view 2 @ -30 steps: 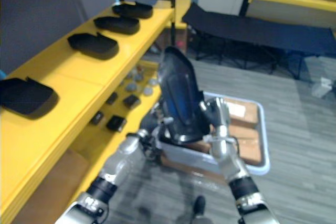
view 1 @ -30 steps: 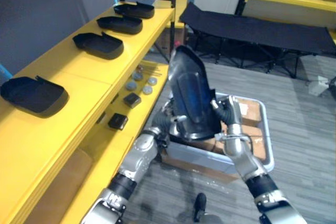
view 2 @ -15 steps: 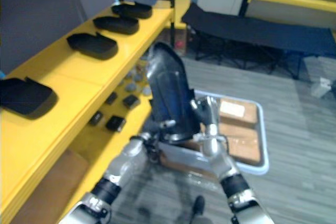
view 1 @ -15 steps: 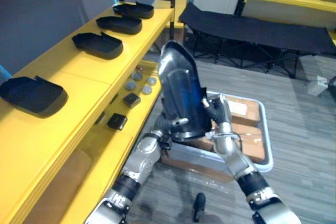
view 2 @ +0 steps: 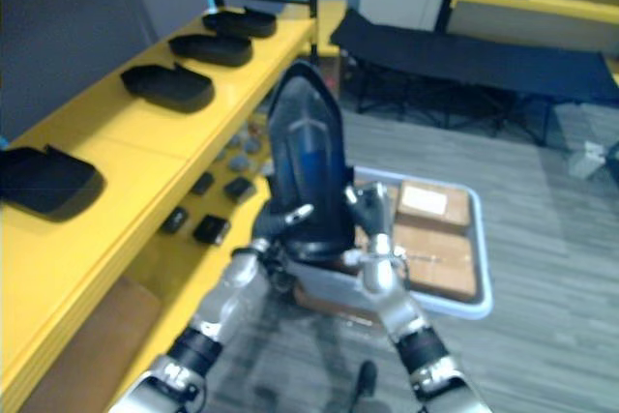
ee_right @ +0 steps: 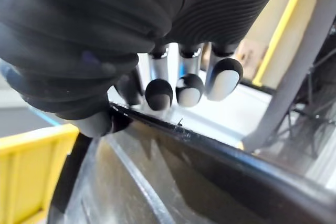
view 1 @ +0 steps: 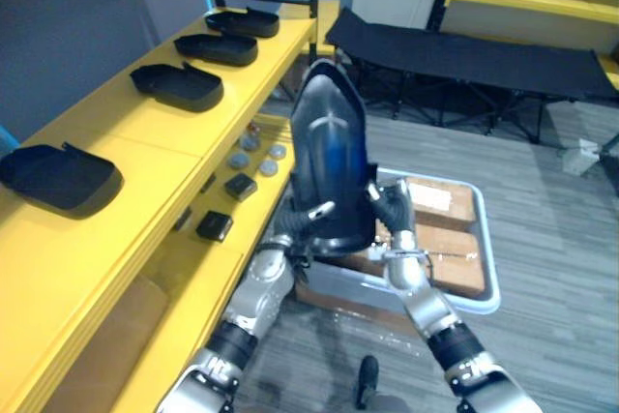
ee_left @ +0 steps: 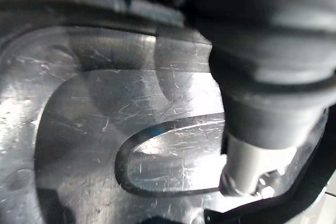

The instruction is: Walk over and take plastic housings, then place them on the shelf

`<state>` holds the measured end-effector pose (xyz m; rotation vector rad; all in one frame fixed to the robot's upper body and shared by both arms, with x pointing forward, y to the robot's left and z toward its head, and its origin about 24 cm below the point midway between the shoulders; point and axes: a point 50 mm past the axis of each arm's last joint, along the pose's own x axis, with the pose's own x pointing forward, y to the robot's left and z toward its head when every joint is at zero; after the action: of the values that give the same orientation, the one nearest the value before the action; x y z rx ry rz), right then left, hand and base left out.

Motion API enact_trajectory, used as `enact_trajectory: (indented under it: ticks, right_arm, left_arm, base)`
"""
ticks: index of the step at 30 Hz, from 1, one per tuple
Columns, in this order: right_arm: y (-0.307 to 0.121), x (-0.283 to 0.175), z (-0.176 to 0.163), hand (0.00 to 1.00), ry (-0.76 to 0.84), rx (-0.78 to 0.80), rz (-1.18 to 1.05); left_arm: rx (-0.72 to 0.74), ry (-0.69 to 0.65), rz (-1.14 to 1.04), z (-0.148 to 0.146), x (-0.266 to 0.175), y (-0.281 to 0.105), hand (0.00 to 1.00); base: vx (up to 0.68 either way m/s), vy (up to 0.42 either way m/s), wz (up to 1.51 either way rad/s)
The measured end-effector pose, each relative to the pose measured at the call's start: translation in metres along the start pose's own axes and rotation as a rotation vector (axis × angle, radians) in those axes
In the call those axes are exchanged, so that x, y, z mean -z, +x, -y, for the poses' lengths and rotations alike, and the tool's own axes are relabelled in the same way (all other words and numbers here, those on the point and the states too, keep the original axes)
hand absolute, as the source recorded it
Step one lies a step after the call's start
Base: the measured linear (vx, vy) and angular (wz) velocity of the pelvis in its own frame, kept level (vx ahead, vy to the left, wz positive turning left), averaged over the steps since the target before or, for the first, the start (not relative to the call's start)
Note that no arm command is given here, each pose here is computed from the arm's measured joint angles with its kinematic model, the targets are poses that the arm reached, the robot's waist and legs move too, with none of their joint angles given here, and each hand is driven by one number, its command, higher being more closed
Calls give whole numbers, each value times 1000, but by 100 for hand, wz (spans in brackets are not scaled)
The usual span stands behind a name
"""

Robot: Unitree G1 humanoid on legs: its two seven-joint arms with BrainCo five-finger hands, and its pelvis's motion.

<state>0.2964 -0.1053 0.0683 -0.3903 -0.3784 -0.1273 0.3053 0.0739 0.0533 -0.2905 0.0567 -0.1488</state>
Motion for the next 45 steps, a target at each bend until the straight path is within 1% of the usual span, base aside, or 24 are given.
enact_trajectory:
  ticks: [5, 12, 16, 17, 23, 26, 29, 32, 36, 40, 41, 43, 45]
  right_arm:
    - [-1, -1, -1, 100, 7, 6, 7]
    - [-3, -5, 0, 100, 24, 27, 31]
    - [-7, -2, 1, 100, 20, 33, 17]
    - [-10, -1, 1, 0, 19, 31, 10]
    - [-16, 0, 2, 0, 42, 25, 18]
    - [-17, 1, 2, 0, 76, -16, 13]
    - [-18, 3, 2, 0, 58, -68, 14]
    - [-18, 5, 3, 0, 95, -83, -12]
    - [-14, 3, 7, 0, 159, -136, -31]
    - [-3, -5, 26, 0, 216, -196, 15]
    - [1, -7, 34, 0, 269, -181, 20]
    - [7, -13, 59, 0, 384, -95, 45]
    - [2, -18, 101, 0, 513, 74, 101]
  left_arm:
    - [-16, 29, 32, 0, -5, 0, 100]
    - [-14, 33, 57, 2, -13, -1, 100]
    - [-1, 86, 67, 2, -16, -1, 100]
    - [3, 103, 68, 1, -16, -2, 100]
    - [24, 124, 111, 5, -26, -3, 100]
    - [31, 131, 139, 5, -33, -4, 100]
    - [34, 146, 159, 2, -39, -5, 100]
    - [37, 153, 176, 3, -42, -5, 100]
    - [34, 212, 244, 4, -56, -7, 100]
    - [25, 297, 378, 5, -81, -13, 100]
    - [3, 311, 408, 2, -86, -14, 100]
    - [-66, 314, 473, -9, -96, -19, 100]
    - [-192, 341, 580, -31, -108, -35, 100]
  base:
    - [13, 4, -1]
    - [0, 0, 0]
    - [0, 0, 0]
    - [0, 0, 0]
    - [-3, -1, -1]
    - [0, 0, 0]
    - [0, 0, 0]
    - [0, 0, 0]
    - [0, 0, 0]
    - [0, 0, 0]
    - [0, 0, 0]
    - [0, 0, 0]
    - [16, -9, -1]
